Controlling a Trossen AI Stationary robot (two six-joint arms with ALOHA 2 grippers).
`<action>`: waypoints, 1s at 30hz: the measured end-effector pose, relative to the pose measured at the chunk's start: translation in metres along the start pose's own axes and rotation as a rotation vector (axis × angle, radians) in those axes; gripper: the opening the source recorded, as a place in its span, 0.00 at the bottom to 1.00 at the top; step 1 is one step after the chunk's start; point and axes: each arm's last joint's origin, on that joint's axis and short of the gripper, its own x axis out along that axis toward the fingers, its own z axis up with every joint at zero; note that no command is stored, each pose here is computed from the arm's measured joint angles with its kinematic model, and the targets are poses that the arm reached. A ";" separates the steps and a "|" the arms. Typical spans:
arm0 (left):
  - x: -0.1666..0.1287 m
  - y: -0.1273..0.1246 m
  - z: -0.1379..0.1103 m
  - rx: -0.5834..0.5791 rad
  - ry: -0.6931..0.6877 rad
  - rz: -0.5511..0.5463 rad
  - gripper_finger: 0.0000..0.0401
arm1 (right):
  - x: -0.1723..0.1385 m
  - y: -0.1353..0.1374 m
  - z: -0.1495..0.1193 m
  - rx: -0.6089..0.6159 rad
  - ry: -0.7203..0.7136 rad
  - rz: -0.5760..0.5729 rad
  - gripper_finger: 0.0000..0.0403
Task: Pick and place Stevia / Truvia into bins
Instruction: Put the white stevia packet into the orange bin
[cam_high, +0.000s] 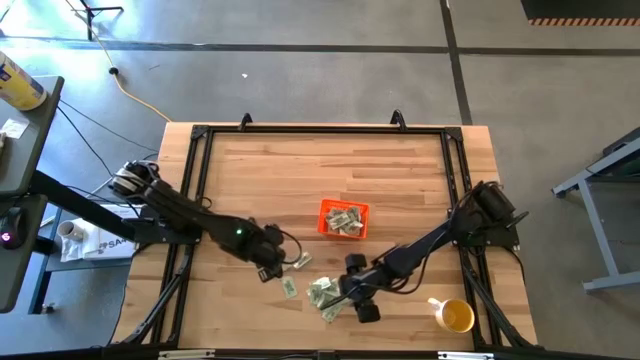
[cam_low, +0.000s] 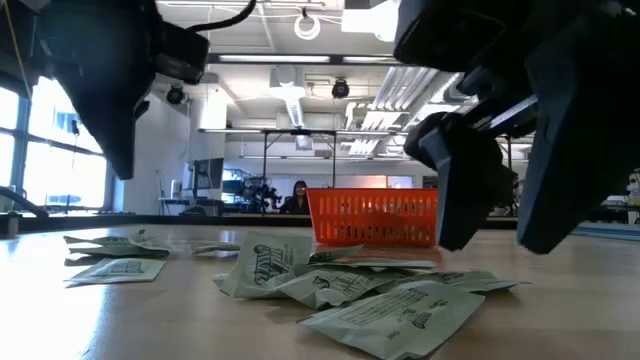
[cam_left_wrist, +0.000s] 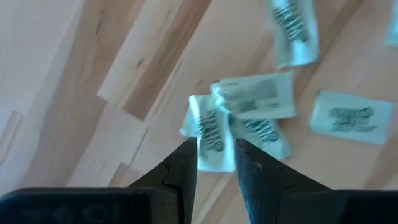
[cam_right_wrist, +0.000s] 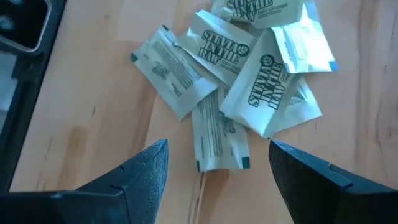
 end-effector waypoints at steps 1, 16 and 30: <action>0.000 0.002 -0.002 0.001 0.000 0.004 0.35 | 0.002 0.000 0.000 0.015 -0.002 -0.001 0.66; -0.008 0.023 -0.010 0.145 -0.070 0.070 0.34 | 0.018 -0.004 -0.012 0.161 0.006 -0.210 0.56; -0.003 0.045 0.015 0.150 -0.081 0.115 0.34 | 0.007 -0.007 -0.028 0.394 0.122 -0.322 0.18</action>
